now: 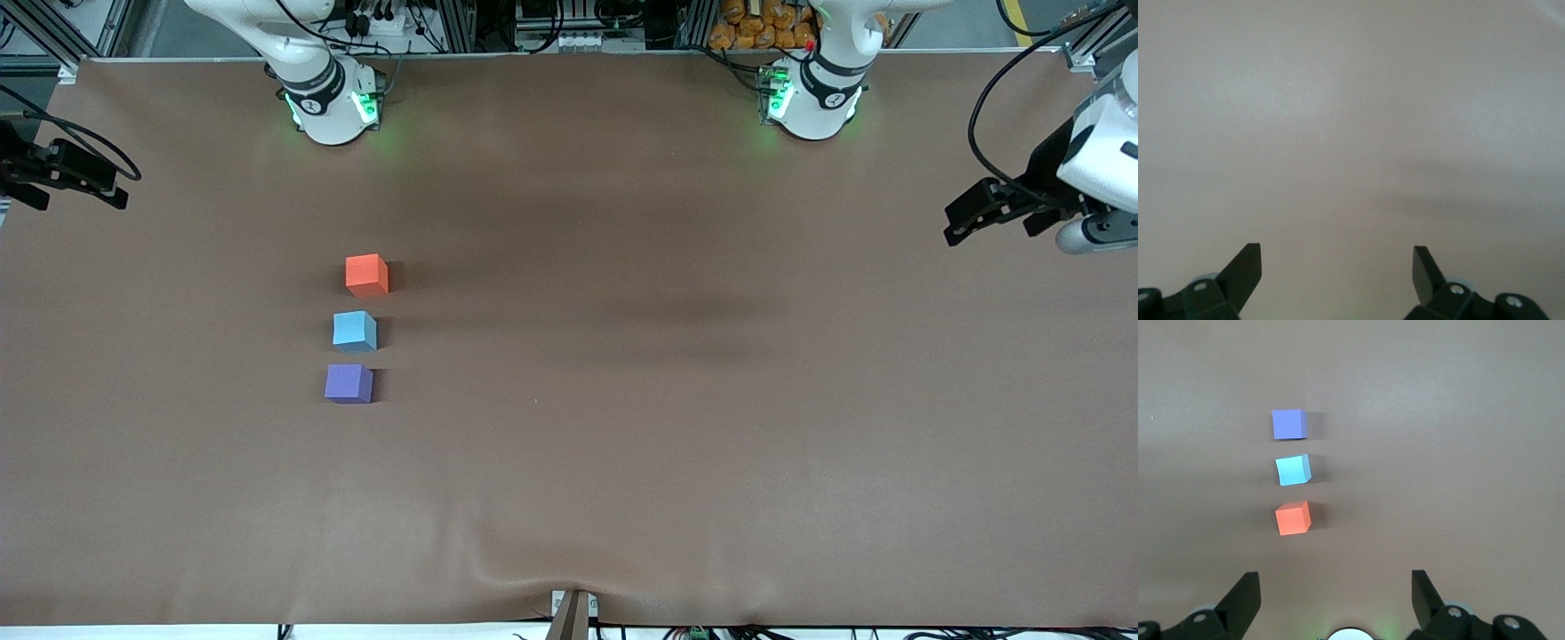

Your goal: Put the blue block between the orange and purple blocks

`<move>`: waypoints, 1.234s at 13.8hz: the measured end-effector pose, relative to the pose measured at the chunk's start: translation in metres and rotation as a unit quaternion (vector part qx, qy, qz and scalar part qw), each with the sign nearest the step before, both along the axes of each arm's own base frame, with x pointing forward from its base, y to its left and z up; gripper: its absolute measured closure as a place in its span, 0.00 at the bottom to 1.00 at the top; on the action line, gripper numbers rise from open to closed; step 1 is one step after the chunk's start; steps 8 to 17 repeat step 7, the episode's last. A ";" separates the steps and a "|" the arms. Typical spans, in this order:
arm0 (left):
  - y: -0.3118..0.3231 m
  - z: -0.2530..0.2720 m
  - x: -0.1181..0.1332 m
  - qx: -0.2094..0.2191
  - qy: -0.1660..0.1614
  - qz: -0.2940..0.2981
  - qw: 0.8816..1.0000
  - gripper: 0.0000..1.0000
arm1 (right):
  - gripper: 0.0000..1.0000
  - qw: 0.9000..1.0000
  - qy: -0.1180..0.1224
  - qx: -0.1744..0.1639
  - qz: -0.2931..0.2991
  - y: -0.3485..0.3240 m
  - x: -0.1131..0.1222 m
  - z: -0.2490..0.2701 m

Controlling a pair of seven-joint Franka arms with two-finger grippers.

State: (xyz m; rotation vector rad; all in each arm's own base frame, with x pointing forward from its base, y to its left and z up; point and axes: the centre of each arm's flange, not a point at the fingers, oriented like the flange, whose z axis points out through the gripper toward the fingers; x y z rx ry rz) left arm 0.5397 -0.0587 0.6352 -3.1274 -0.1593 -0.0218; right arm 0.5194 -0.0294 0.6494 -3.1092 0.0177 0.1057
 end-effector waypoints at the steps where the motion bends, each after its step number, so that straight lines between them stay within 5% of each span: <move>1: 0.000 0.002 -0.003 0.001 0.007 -0.010 1.000 0.00 | 0.00 1.000 0.001 0.000 0.000 0.000 0.000 0.000; 17: -0.008 0.023 -0.017 0.003 0.012 -0.032 0.999 0.00 | 0.00 1.000 0.006 0.001 -0.010 -0.011 -0.002 -0.002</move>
